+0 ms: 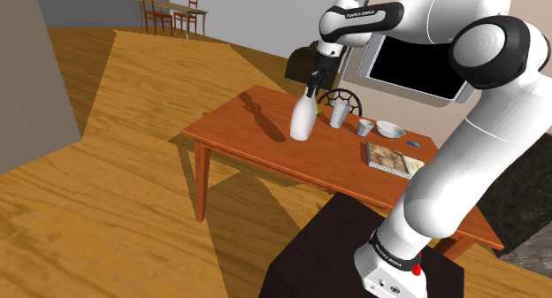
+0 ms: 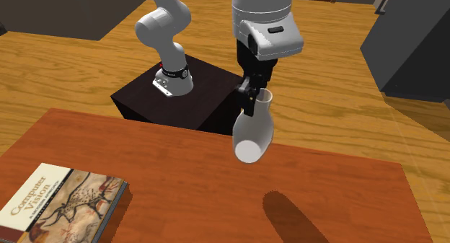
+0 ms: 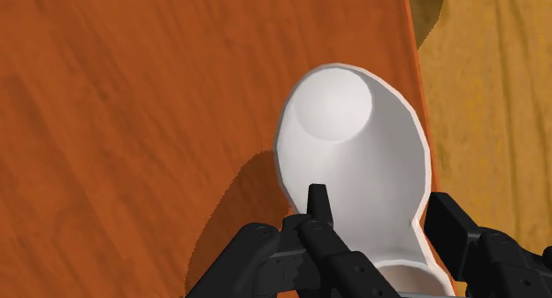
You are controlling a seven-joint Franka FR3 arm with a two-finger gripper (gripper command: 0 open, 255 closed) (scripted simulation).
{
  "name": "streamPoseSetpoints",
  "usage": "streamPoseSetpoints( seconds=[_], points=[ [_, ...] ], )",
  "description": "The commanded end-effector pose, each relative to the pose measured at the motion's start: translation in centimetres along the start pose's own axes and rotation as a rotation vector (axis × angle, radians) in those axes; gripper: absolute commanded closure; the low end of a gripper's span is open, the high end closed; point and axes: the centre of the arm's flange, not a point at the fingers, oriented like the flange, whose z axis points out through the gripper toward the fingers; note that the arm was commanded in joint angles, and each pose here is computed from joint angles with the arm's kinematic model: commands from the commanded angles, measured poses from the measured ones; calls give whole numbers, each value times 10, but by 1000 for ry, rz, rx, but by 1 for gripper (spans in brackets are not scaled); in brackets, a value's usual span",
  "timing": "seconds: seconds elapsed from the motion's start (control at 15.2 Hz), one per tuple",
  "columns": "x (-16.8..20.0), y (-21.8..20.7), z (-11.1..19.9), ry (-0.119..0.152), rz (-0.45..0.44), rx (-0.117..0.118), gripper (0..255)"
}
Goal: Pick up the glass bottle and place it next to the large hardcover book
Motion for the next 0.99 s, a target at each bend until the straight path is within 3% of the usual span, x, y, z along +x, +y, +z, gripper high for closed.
streamPoseSetpoints(
  seconds=[0.0,0.92],
  points=[
    [0,0,-11,0,0,0,255],
    [5,0,-84,0,0,0,255]
  ],
)
